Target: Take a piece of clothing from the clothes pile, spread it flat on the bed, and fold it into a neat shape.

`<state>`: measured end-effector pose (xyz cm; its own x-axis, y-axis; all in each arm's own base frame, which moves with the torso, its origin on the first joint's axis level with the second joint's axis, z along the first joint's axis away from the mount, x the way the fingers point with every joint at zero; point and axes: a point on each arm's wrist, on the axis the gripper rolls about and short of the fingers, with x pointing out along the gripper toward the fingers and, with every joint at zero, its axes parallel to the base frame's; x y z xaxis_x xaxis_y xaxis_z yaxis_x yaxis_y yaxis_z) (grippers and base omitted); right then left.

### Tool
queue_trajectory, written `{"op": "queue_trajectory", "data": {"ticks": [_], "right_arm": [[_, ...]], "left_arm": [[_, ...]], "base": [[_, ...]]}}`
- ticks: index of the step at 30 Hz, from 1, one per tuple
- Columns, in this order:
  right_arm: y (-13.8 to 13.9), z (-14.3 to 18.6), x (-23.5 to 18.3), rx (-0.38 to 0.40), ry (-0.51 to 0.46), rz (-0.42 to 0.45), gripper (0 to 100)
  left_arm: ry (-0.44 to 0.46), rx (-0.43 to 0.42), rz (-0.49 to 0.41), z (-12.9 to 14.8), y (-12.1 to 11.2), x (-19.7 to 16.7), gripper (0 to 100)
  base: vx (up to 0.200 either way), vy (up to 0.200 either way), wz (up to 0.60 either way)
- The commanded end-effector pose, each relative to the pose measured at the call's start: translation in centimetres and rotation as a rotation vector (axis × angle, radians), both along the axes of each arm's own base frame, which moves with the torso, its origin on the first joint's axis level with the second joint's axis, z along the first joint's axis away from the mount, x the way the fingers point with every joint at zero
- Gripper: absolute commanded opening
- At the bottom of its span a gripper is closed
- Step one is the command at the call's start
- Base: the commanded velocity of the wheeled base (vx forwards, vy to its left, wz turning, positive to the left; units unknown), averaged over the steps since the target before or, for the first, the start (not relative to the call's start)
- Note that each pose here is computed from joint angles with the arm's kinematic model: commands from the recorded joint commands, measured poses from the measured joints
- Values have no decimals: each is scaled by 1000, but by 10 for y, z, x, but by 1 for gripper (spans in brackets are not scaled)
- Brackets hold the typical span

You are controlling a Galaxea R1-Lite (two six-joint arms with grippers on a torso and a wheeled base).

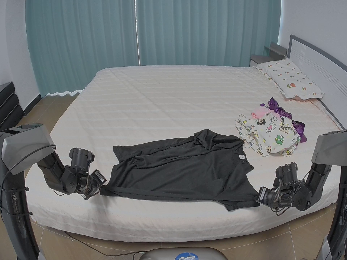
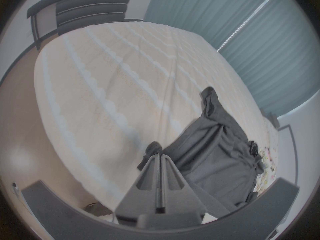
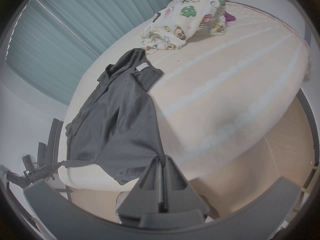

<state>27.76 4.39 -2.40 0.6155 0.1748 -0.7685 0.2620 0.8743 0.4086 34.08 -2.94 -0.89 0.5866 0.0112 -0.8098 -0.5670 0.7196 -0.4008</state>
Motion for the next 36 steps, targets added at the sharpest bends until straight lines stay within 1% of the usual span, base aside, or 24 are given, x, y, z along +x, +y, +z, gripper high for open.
{"op": "queue_trajectory", "data": {"ticks": [1,2,3,4,6,7,8,10,15,18,22,23,27,29,33,36], "right_arm": [[-14,10,-30,-30,27,15,0],[-14,10,-31,-34,29,16,0],[-14,9,-35,-45,40,31,0],[-14,8,-37,-51,46,39,0],[-15,8,-39,-57,51,43,0],[-15,8,-41,-61,58,47,0],[-15,7,-42,-62,59,46,0],[-16,6,-44,-70,67,50,0],[-16,2,-45,-92,88,69,0],[-16,1,-45,-92,91,72,0],[-14,-9,-44,-103,125,84,0],[-14,-13,-41,-103,126,83,100],[-15,-17,-34,-100,123,80,100],[-15,-13,-32,-98,104,77,100],[-15,5,-17,-81,-1,58,100],[-12,14,-2,-74,-65,55,100]], "left_arm": [[101,57,-84,23,-3,-25,0],[111,60,-90,23,-3,-26,0],[166,80,-128,21,-6,-32,0],[195,95,-147,20,-7,-35,0],[234,108,-165,17,-8,-39,0],[268,116,-180,14,-8,-43,0],[279,120,-189,14,-8,-45,0],[337,144,-238,10,-10,-52,0],[376,157,-277,5,-19,-58,0],[377,157,-279,4,-19,-58,0],[399,160,-286,-2,-20,-59,0],[398,161,-287,-3,-22,-58,100],[389,159,-284,-2,-22,-57,100],[377,155,-280,1,-22,-56,100],[320,132,-260,12,-17,-52,100],[250,104,-254,20,-14,-46,100]], "base": [[0,0,0],[0,0,0],[0,0,0],[0,0,0],[0,0,0],[0,0,0],[0,0,0],[0,0,0],[0,0,0],[0,0,0],[0,0,0],[0,0,0],[0,0,0],[0,0,0],[0,0,0],[0,0,0]]}}
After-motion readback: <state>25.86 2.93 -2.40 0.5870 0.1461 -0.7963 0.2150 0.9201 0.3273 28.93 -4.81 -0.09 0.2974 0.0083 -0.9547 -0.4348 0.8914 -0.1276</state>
